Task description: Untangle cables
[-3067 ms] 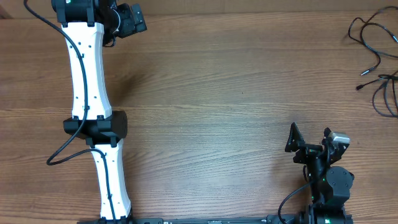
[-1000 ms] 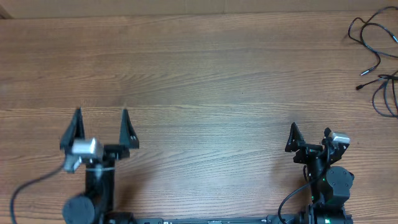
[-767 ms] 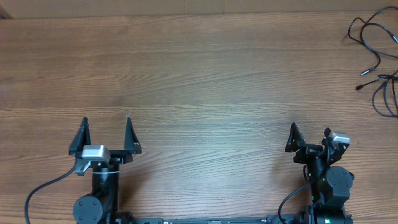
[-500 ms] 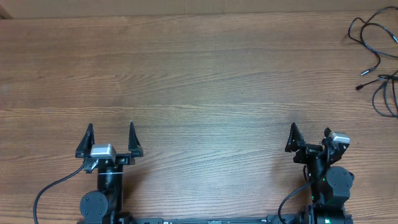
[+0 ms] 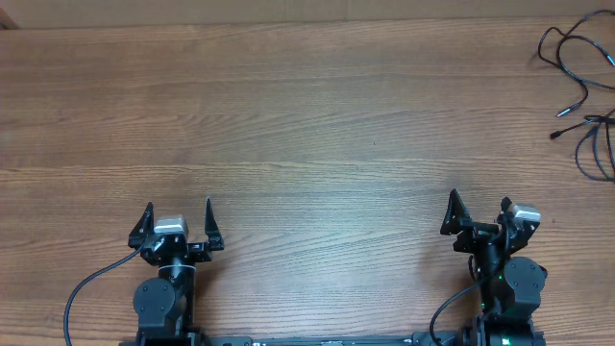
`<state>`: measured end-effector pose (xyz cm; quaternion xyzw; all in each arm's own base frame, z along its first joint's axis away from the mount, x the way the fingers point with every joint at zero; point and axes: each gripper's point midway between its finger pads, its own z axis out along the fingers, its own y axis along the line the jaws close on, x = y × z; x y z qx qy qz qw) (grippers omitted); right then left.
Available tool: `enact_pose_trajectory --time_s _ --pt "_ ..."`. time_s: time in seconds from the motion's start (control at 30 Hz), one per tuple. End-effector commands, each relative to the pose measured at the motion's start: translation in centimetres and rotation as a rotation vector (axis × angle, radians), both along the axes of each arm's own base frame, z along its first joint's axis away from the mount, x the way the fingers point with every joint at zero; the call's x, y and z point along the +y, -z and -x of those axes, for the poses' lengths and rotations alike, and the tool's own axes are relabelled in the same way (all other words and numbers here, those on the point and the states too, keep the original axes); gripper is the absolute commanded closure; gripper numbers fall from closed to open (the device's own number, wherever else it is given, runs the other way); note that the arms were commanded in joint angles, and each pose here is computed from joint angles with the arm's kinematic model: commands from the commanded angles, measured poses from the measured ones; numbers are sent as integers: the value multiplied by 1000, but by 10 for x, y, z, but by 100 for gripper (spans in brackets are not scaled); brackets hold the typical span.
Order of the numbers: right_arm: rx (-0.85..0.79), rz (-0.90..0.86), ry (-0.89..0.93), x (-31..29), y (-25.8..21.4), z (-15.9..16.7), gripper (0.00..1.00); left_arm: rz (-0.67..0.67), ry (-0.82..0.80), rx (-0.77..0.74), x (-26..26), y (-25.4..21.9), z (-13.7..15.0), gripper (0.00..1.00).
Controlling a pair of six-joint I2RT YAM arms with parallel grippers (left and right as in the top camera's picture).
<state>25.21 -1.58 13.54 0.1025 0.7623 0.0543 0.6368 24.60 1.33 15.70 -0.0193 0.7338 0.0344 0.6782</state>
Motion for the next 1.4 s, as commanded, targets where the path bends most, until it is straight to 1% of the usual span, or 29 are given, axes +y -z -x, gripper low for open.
enact_pose_trajectory --time_s 0.0,1.0,1.2,1.37 --pt "6 4 0 0 4 0 0 -40 -21 -7 4 -1 1 0" --pt "7 4 -3 1 4 0 0 -39 -12 -5 3 -1 0 0" --pt "12 87 1 -3 4 0 0 -39 -13 -5 3 -1 0 0" --pt "18 189 -19 -3 4 0 0 -39 -12 -5 3 -1 0 0"
